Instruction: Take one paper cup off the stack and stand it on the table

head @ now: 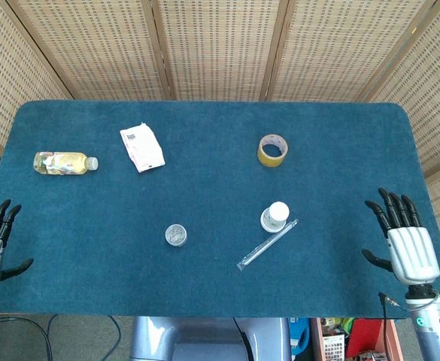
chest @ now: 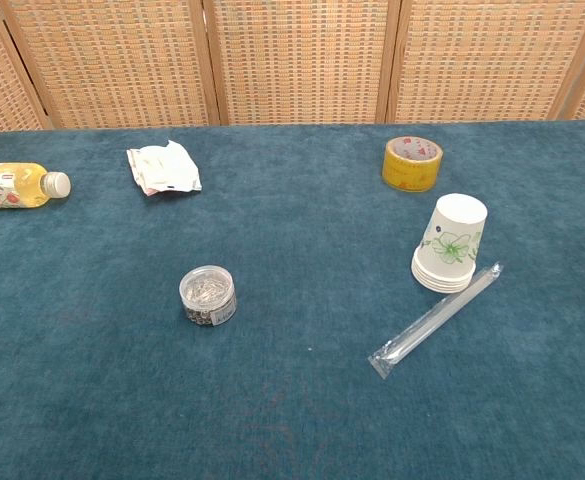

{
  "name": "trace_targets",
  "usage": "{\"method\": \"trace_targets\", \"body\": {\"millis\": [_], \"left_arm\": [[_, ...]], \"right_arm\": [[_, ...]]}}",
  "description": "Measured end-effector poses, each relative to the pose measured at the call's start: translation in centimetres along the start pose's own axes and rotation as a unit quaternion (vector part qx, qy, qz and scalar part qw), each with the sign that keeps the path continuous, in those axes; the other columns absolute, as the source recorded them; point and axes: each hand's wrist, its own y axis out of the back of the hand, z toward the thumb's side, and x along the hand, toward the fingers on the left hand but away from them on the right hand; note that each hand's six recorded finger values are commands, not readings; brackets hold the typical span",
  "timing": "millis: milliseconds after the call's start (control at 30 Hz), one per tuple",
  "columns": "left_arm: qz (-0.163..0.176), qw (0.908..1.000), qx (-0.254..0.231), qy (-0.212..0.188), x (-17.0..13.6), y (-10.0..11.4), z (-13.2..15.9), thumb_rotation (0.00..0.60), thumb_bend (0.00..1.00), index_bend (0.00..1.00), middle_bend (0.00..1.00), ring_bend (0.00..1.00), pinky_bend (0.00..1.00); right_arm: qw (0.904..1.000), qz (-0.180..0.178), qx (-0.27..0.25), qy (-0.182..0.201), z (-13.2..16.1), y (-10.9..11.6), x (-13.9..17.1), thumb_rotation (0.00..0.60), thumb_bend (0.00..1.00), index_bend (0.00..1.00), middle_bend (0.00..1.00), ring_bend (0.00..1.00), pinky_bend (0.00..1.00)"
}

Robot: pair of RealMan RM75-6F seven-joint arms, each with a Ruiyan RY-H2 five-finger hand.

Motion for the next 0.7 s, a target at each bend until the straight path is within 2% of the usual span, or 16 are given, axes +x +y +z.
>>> {"method": "trace_targets", "body": {"millis": [167, 367, 500, 700], "left_arm": [[-0.008, 0.9999, -0.004, 0.004, 0.3, -0.5, -0.3, 0.600, 0.12, 0.00, 0.00, 0.00, 0.00], [-0.008, 0.9999, -0.008, 0.004, 0.3, -0.5, -0.4, 0.600, 0.12, 0.00, 0.00, 0.00, 0.00], [-0.007, 0.9999, -0.011, 0.006, 0.4, -0.5, -0.5, 0.600, 0.12, 0.00, 0.00, 0.00, 0.00], [-0.018, 0.9998, -0.011, 0.003, 0.6, -1.0, -0.5, 0.600, 0.12, 0.00, 0.00, 0.00, 0.00]], "right_arm": [[0.9983, 0.007, 0.007, 0.057, 5.3, 1.4, -4.2, 0.600, 0.07, 0.27, 0.07, 0.00, 0.15], [0.9956, 0.034, 0.027, 0.083, 10.1, 1.5, -8.4, 0.600, 0.12, 0.30, 0.10, 0.00, 0.18], [0.9938, 0.056, 0.029, 0.092, 12.8, 0.6, -10.4, 0.600, 0.12, 0.31, 0.11, 0.00, 0.18], [0.9903, 0.099, 0.028, 0.093, 15.5, -2.1, -12.1, 0.600, 0.15, 0.31, 0.11, 0.00, 0.18]]}}
